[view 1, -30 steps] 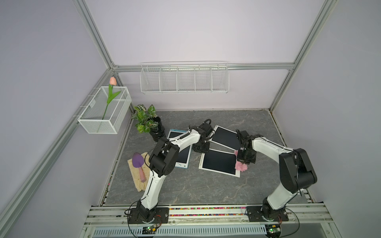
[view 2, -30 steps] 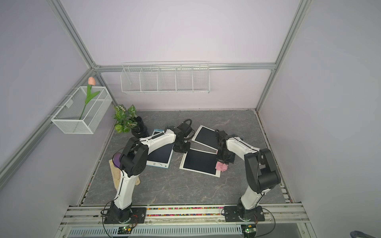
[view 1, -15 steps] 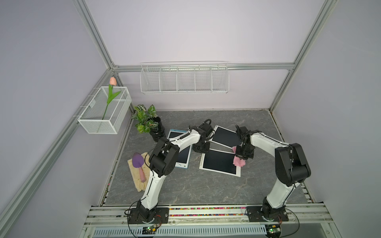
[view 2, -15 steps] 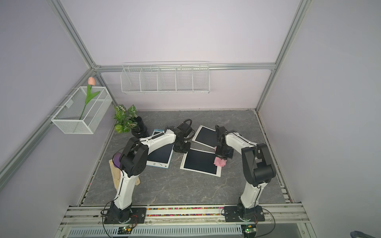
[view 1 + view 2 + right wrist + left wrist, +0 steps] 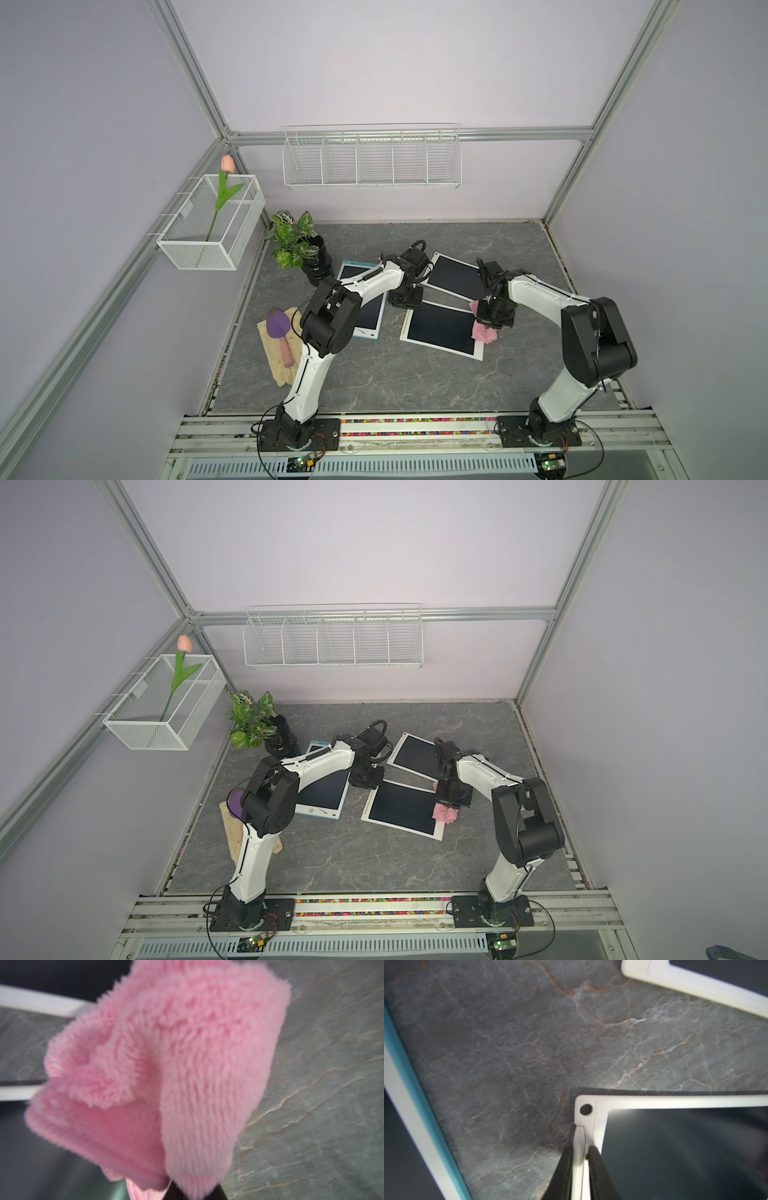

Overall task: Wipe the drawing tablet
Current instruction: Wipe the dirt from the drawing tablet.

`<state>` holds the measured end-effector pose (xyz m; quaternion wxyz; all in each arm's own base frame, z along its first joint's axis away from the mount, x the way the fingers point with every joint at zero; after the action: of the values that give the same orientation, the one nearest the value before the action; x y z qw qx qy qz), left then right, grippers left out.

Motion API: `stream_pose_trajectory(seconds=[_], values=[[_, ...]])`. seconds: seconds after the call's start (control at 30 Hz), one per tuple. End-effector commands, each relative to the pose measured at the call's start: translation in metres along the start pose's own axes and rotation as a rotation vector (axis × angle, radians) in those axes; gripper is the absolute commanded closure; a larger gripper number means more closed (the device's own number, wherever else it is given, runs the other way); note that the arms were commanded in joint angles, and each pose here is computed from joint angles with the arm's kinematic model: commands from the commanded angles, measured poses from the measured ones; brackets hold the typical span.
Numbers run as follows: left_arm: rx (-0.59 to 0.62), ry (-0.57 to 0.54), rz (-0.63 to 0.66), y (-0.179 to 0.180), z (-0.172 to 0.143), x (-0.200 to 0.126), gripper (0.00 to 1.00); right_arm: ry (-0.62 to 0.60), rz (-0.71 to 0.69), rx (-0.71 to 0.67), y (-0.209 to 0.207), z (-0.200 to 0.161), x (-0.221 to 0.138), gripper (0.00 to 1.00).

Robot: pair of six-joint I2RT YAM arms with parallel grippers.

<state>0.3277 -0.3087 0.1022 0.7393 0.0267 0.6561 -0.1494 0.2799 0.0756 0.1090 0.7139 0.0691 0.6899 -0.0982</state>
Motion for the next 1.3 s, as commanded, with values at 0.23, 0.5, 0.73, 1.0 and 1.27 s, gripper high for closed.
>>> stream_pose_trajectory(seconds=[0.23,0.5,0.73,1.0,1.27], values=[[-0.012,0.166,0.117,0.021,-0.030,0.048,0.82,-0.019,-0.010,-0.138,0.064,-0.007,-0.008,0.93],[-0.014,0.169,0.116,0.021,-0.030,0.049,0.82,0.035,-0.060,-0.044,-0.005,-0.015,0.007,0.93],[-0.011,0.170,0.120,0.021,-0.031,0.050,0.82,0.003,-0.035,-0.114,0.033,-0.014,-0.002,0.93],[-0.009,0.172,0.119,0.021,-0.031,0.049,0.82,0.040,-0.051,-0.067,0.017,-0.025,0.011,0.93],[-0.006,0.173,0.117,0.021,-0.032,0.050,0.82,0.010,-0.051,-0.074,0.006,-0.030,0.004,0.93]])
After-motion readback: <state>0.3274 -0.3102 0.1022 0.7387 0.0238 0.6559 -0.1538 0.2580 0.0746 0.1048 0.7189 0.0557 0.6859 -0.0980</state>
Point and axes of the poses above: each gripper's point midway between its finger pads, its own x axis out along the fingers, its own y axis along the line the jaws close on, z = x × y, the point moved 8 cm from there along -x, back along the fingers, and after that the axes turned 3 degrees about -x, right-handed, at the moved point
